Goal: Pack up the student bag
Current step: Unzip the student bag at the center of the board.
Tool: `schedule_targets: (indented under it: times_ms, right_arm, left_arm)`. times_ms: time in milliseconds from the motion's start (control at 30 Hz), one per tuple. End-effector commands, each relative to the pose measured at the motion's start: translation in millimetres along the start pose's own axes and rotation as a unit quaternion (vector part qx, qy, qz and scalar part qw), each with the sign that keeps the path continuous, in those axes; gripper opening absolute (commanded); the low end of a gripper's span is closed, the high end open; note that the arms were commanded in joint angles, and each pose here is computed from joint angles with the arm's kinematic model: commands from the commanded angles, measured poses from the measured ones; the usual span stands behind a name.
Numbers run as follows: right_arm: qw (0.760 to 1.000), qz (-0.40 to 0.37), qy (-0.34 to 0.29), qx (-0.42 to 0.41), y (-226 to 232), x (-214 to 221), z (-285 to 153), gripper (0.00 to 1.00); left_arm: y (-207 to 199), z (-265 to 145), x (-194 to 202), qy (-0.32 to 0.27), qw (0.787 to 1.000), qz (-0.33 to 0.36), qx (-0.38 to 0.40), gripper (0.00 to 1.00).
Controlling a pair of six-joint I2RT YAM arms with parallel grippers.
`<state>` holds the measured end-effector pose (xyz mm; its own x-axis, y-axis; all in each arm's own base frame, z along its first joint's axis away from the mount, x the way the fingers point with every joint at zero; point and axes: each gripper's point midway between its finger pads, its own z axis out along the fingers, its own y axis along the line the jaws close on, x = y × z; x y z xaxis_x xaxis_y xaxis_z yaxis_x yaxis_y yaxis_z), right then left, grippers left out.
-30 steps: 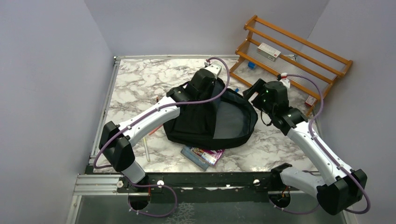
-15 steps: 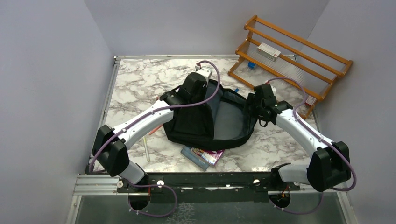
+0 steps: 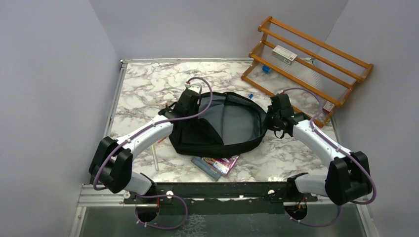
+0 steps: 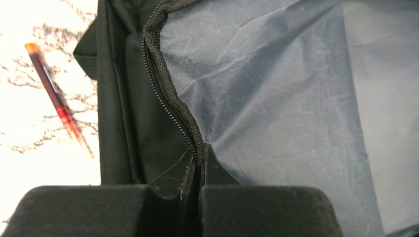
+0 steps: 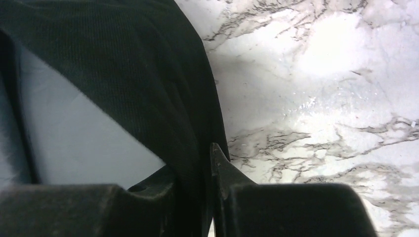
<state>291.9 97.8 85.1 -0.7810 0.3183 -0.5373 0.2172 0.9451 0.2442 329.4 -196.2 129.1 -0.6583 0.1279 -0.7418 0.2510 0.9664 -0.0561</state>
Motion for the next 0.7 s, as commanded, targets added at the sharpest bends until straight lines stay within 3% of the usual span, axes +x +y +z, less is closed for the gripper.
schedule_targets:
  times_ms: [0, 100, 200, 267, 433, 667]
  right_arm:
    - [0.998, 0.004, -0.035, -0.048, 16, -15, -12, 0.19]
    - [0.996, 0.004, -0.049, -0.072, 23, -21, -20, 0.19]
    - [0.992, 0.002, -0.069, -0.102, 33, -28, -31, 0.19]
    - [0.987, -0.005, -0.077, -0.140, 45, -31, -40, 0.13]
    - [0.979, -0.012, -0.090, -0.183, 60, -36, -52, 0.01]
    - [0.968, -0.027, -0.114, -0.220, 74, -50, -76, 0.01]
  left_arm:
    - [15, 4, 20, 0.015, 0.999, -0.027, -0.019, 0.03]
    - [22, 7, 38, 0.034, 0.998, -0.028, -0.034, 0.12]
    - [25, 6, 47, 0.043, 0.998, -0.033, -0.039, 0.34]
    - [25, 7, 48, 0.046, 0.998, -0.032, -0.039, 0.41]
    - [27, 9, 42, 0.048, 0.997, -0.022, -0.051, 0.49]
    - [27, 0, 10, 0.021, 0.998, -0.013, -0.057, 0.59]
